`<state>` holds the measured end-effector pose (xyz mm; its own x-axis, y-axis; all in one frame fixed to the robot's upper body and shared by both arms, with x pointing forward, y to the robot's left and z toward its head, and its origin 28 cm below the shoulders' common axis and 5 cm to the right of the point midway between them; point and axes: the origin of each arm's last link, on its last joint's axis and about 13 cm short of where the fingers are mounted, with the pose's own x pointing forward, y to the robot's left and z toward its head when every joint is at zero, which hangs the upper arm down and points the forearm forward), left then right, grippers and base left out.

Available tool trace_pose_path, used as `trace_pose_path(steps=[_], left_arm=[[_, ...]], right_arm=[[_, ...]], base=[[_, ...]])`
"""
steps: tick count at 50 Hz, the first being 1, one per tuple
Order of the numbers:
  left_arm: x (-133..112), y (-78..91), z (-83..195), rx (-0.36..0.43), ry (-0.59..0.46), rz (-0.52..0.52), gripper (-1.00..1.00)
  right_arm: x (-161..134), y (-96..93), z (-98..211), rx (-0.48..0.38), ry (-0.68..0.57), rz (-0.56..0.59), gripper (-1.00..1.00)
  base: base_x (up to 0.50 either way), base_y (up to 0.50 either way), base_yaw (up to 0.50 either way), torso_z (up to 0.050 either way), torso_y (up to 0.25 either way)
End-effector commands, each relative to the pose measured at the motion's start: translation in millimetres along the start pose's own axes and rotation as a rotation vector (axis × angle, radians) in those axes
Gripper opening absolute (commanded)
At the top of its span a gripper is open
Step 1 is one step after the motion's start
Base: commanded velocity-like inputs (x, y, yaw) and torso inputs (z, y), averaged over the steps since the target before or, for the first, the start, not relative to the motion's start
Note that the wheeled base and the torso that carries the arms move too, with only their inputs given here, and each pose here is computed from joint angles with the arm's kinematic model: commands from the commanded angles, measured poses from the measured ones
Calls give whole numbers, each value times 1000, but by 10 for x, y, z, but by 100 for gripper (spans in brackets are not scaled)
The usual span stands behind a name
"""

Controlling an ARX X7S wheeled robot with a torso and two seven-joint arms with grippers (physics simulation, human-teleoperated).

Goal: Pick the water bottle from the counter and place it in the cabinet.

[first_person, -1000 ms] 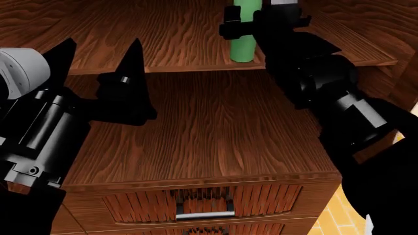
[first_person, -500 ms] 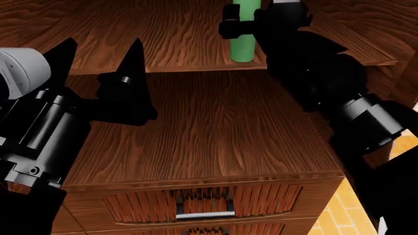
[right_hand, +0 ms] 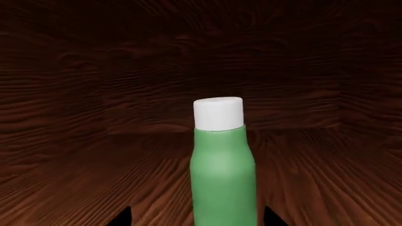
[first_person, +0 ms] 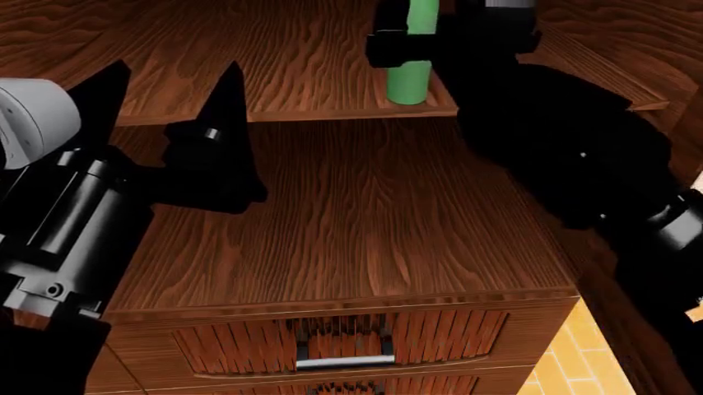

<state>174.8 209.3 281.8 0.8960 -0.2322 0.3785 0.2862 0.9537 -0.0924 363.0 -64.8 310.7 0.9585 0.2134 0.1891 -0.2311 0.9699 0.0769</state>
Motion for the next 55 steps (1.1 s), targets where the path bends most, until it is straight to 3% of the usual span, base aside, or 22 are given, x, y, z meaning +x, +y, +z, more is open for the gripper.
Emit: trace_pose_path(steps=[1,31,55], left_arm=[[-7,-13,13,-1,-3,-6,100],[-51,-45,53,-9,-17,-12,100],[-79,11,44,-15,-5,34,100]], right_arm=[[-296,36,1,37,-7,12,100],[-1195,156,-66,130,-59,15,100],[-1658,139,-200,-44,-80,-35,100]], base=[[0,0,0,0,0],[0,0,0,0,0],[0,0,0,0,0]])
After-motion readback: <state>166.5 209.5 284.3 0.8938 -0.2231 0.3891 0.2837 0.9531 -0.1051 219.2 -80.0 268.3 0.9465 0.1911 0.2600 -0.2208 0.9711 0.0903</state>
